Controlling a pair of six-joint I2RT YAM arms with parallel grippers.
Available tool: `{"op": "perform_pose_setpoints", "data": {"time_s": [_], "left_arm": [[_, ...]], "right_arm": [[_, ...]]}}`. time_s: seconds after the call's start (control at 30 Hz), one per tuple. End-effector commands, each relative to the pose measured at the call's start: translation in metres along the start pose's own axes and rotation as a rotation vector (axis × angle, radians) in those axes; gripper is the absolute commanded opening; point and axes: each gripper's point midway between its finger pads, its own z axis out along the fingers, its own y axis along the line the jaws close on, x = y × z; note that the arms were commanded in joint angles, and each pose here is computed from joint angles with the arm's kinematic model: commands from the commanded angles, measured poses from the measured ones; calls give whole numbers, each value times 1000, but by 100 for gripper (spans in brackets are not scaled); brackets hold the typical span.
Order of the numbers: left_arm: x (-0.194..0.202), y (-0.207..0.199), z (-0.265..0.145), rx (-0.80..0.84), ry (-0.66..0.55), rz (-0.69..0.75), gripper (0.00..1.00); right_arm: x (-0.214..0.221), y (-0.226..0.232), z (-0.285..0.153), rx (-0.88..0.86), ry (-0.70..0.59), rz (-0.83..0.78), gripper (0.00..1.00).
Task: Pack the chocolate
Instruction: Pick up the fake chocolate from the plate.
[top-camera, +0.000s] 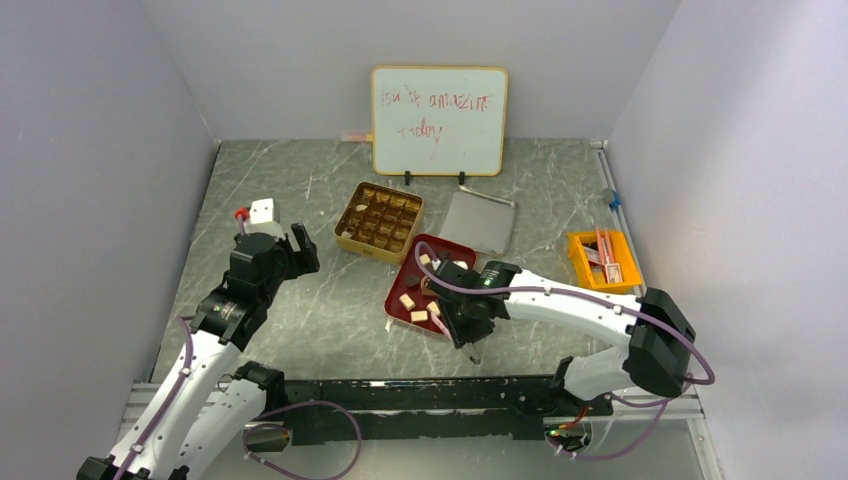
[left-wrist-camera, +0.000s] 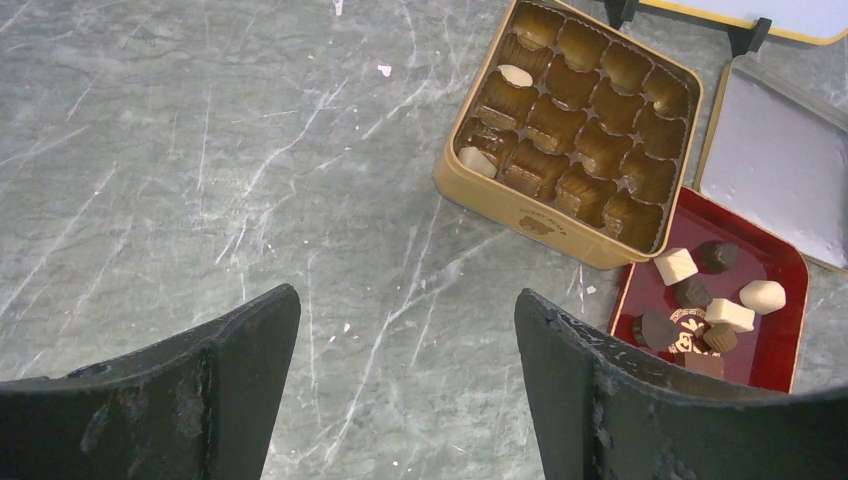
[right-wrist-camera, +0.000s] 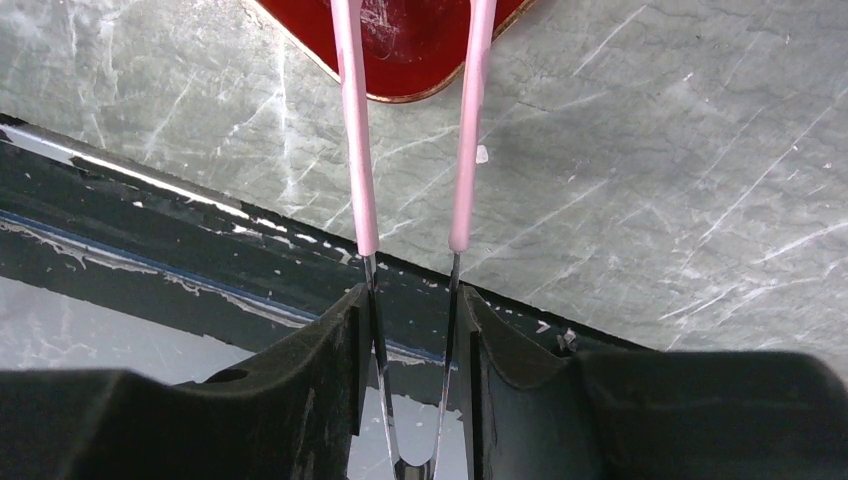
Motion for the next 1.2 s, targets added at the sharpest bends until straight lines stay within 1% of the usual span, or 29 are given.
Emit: {"op": "perform_pose_setpoints", "data": {"time_s": [0.0,0.5,0.57,0.8,0.9,1.17], "left_arm": [[-16,-9,-3,33,-45,-37,83],[-14,-9,1,28,-41,-32,83],[-15,-9,1,26,-42,-30,83],[-16,-8,0,19,-47,-28,83],[-17,-8,0,20,-50,-30,83],[-20,-8,-1,15,-56,-32,83]], "right_arm": [[-5,8,3,-27,-13,-26,38],[-9,8,18,-6,0,-62,37],[-11,8,17,-3,-3,-66,33],[-17,4,11,32,-16,-69,7],[-21,4,5,39,-31,-63,0],[-45,15,-21,24,-98,-55,0]]}}
